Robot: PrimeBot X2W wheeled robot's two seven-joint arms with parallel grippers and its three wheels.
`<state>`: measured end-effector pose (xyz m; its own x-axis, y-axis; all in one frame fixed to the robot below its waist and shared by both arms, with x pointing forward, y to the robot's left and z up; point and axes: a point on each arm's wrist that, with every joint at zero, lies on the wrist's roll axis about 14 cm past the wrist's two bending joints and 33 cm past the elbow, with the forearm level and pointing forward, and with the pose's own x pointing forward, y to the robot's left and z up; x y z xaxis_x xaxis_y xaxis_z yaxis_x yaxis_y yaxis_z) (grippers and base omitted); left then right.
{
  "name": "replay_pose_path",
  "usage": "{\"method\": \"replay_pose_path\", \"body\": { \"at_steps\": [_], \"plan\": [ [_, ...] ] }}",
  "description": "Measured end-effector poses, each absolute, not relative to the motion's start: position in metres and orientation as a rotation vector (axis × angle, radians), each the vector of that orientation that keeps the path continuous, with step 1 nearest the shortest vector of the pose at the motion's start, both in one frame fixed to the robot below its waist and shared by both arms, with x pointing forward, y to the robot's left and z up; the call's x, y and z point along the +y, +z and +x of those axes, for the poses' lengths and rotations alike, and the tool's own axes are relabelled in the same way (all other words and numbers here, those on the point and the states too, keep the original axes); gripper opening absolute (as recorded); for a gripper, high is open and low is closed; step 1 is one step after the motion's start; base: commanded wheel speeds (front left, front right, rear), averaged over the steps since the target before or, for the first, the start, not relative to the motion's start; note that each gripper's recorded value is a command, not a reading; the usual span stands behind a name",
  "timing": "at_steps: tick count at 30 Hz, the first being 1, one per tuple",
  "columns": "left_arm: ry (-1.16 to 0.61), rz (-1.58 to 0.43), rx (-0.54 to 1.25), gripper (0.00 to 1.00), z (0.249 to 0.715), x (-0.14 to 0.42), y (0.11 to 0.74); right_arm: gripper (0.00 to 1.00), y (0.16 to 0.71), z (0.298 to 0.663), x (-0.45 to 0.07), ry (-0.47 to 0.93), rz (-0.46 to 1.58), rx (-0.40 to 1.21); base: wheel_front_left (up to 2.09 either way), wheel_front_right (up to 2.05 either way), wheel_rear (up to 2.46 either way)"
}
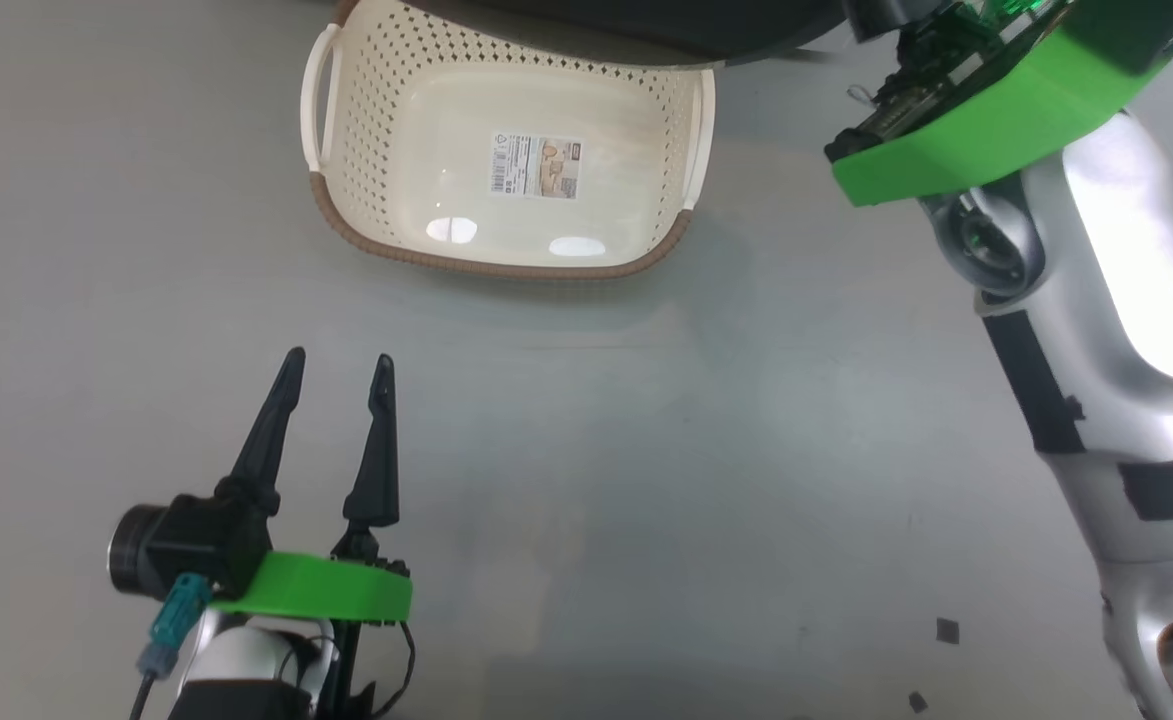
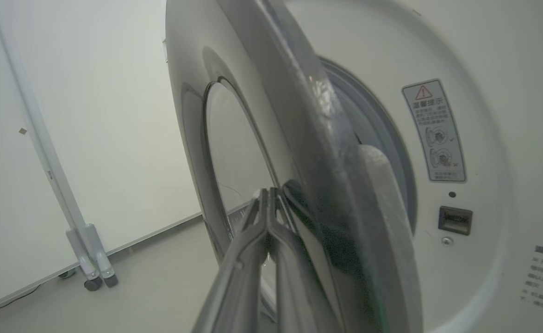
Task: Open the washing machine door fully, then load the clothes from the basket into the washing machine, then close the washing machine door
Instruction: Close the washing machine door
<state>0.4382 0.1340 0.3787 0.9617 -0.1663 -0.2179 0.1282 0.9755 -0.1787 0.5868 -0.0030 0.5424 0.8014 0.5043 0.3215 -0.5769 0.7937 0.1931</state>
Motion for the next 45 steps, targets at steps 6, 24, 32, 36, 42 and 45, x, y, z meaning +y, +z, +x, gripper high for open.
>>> {"method": "replay_pose_path", "body": {
  "at_steps": [6,24,32,36,42,45],
  "plan": [
    [-0.156,-0.16,0.256,1.0,0.437,0.132,0.37,0.0,0.542,0.606,-0.012,0.568,0.27,-0.285,0.0,0.0,0.0],
    [-0.175,-0.146,0.289,1.0,0.437,0.13,0.354,0.0,0.534,0.664,-0.033,0.49,0.232,-0.339,0.0,0.0,0.0],
    [-0.178,-0.146,0.3,1.0,0.437,0.127,0.35,0.0,0.524,0.683,-0.033,0.483,0.188,-0.335,0.0,0.0,0.0],
    [-0.17,-0.158,0.302,1.0,0.437,0.129,0.35,0.0,0.522,0.685,-0.03,0.488,0.181,-0.332,0.0,0.0,0.0],
    [-0.156,-0.16,0.294,1.0,0.439,0.13,0.352,0.0,0.523,0.683,-0.029,0.492,0.164,-0.33,0.0,0.0,0.0],
    [-0.161,-0.163,0.287,1.0,0.44,0.128,0.354,0.0,0.527,0.681,-0.031,0.492,0.159,-0.334,0.0,0.0,0.0]
  ]
}}
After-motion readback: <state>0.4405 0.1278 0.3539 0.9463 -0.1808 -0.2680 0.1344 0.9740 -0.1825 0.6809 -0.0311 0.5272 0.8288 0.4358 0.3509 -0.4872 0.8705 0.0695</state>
